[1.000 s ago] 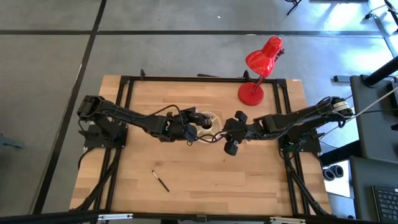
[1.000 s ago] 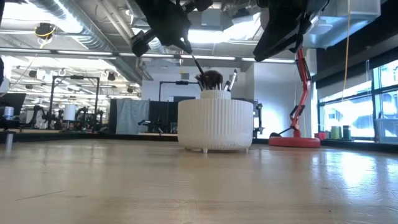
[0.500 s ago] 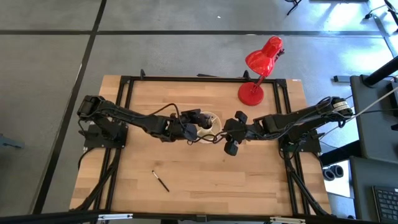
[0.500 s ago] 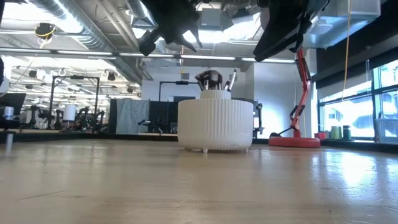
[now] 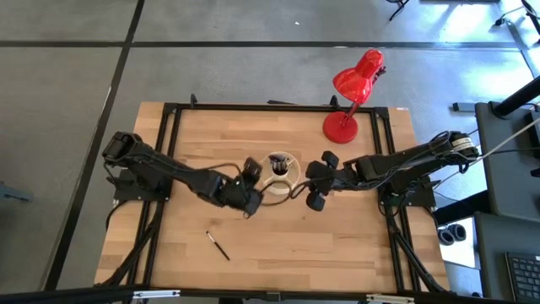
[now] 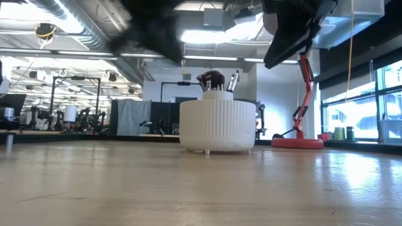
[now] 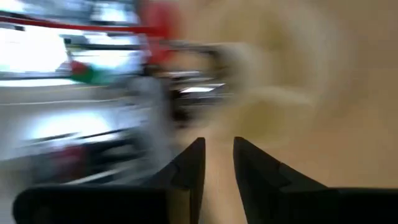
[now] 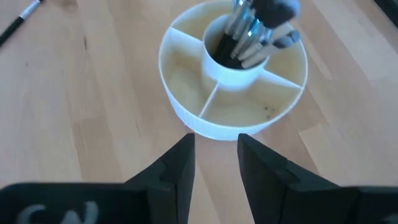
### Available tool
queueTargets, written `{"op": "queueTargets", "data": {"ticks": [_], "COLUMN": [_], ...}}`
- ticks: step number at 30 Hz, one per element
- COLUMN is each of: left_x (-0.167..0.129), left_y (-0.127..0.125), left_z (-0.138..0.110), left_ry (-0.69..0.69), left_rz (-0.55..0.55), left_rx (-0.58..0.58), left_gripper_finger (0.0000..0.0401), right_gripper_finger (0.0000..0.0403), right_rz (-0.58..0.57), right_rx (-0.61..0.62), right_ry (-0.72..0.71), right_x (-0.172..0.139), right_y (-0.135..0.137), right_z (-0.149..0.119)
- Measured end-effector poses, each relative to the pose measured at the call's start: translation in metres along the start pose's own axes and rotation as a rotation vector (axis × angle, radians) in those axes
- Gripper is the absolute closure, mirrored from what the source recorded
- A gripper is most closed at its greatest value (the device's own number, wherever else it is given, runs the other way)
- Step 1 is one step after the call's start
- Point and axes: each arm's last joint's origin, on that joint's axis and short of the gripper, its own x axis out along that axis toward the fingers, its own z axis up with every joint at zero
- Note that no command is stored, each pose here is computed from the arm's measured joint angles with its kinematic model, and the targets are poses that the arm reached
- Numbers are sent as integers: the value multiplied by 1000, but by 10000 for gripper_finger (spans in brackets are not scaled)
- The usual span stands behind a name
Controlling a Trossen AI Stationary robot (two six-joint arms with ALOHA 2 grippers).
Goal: Put items in baskets/containers
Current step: Put the eyeshadow brush into the brush organizer
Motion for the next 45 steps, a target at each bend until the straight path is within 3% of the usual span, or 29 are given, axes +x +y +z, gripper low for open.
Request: {"op": "queueTargets", "data": {"ticks": [6, 9, 11, 14, 21, 25, 32, 39, 45], "left_x": [-26, -41, -49, -59, -60, -53, -50, -55, -53], "left_y": [-40, -53, -67, -89, -131, -145, -157, -161, -160], "left_z": [-3, 3, 4, -3, -32, -42, -40, -43, -44], "left_ry": [-48, -32, -21, 66, 243, 275, 188, 178, 169], "left_rz": [-775, -966, -978, -907, -831, -894, -920, -998, -940], "left_rx": [-336, -444, -439, -444, -416, -407, -442, -338, -310], "left_gripper_finger": [333, 338, 341, 341, 316, 304, 284, 270, 279], "right_gripper_finger": [282, 282, 282, 282, 282, 282, 282, 282, 282], "right_rz": [-11, -7, -7, -2, 0, 0, -1, -1, -1], "right_rx": [40, 46, 53, 68, 66, 66, 73, 90, 89], "right_ry": [20, 14, 14, 17, 18, 18, 19, 20, 20], "right_x": [0, 0, 0, 0, 0, 0, 0, 0, 0], "right_y": [-1, -1, -1, -1, -1, -1, -1, -1, -1], "right_z": [-2, -1, -1, -2, -2, -2, -2, -2, -2]}}
